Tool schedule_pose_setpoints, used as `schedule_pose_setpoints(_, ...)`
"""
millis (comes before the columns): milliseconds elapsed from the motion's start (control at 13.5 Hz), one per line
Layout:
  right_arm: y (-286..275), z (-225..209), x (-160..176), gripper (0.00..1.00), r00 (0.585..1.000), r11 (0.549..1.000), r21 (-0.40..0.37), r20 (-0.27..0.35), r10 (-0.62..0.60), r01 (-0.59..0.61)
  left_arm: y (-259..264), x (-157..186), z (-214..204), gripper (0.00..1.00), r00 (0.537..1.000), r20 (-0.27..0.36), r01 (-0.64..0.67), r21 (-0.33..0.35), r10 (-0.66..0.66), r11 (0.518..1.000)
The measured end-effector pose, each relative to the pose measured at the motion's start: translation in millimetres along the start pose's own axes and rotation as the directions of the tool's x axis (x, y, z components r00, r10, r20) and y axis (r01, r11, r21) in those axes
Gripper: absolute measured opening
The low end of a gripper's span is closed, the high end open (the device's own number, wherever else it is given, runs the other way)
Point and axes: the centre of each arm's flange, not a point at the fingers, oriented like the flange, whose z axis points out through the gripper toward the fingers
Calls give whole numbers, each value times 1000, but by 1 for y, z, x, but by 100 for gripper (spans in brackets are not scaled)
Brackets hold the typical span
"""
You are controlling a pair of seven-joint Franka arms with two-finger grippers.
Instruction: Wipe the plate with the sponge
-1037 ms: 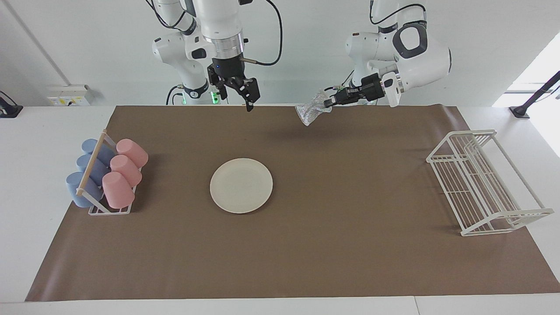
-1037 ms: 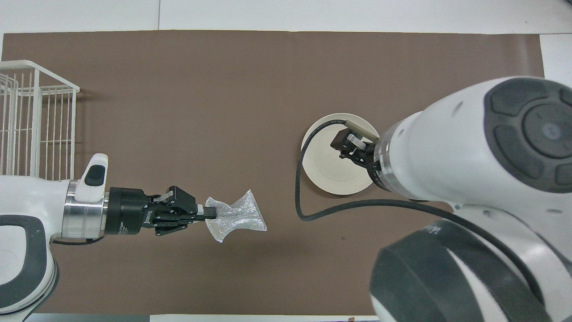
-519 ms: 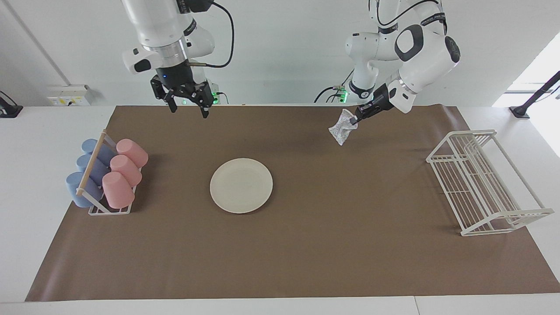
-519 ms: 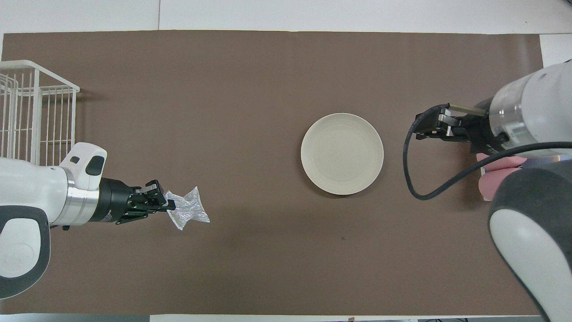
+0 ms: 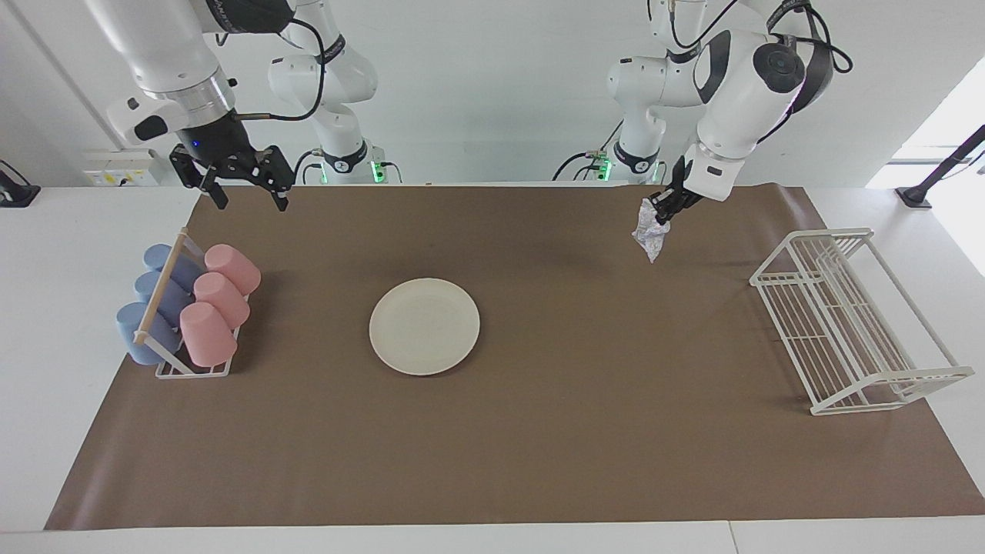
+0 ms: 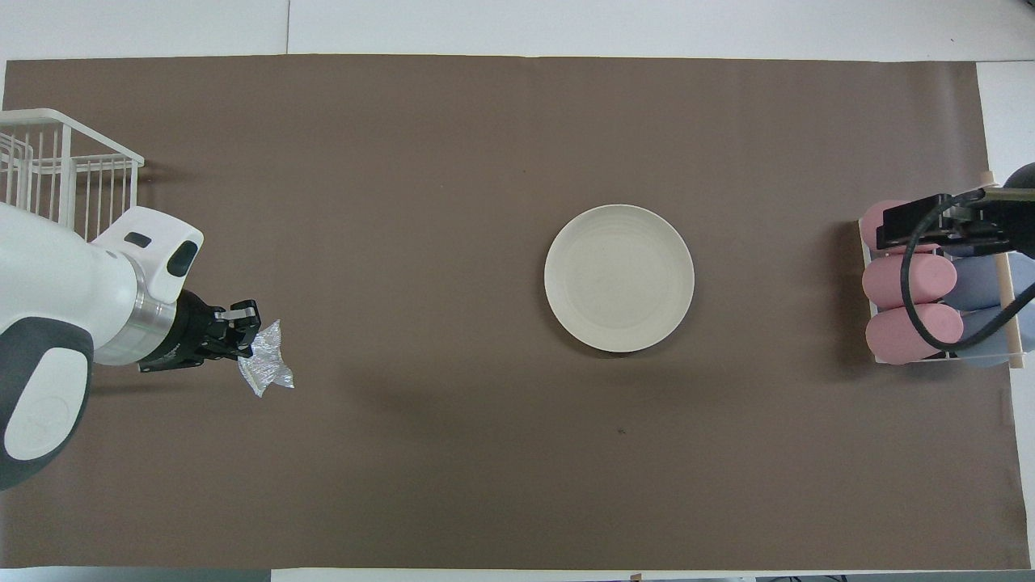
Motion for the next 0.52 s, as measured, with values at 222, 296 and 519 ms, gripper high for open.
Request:
schedule_pose_setpoints(222, 20, 1, 0, 100, 1000, 1000, -1, 13, -22, 22, 1, 11, -32, 4, 999, -25, -19, 192, 24, 981)
schedule_pose_setpoints(296, 19, 1, -1, 100, 1000, 1000, -1, 16, -25, 25, 7, 12, -35, 4, 998, -40, -26, 274, 39, 961)
schedule_pose_setpoints(519, 15, 1, -1, 100, 1000, 1000, 0, 20, -15, 15, 21, 19, -24, 4, 993, -86, -22, 535, 81, 844)
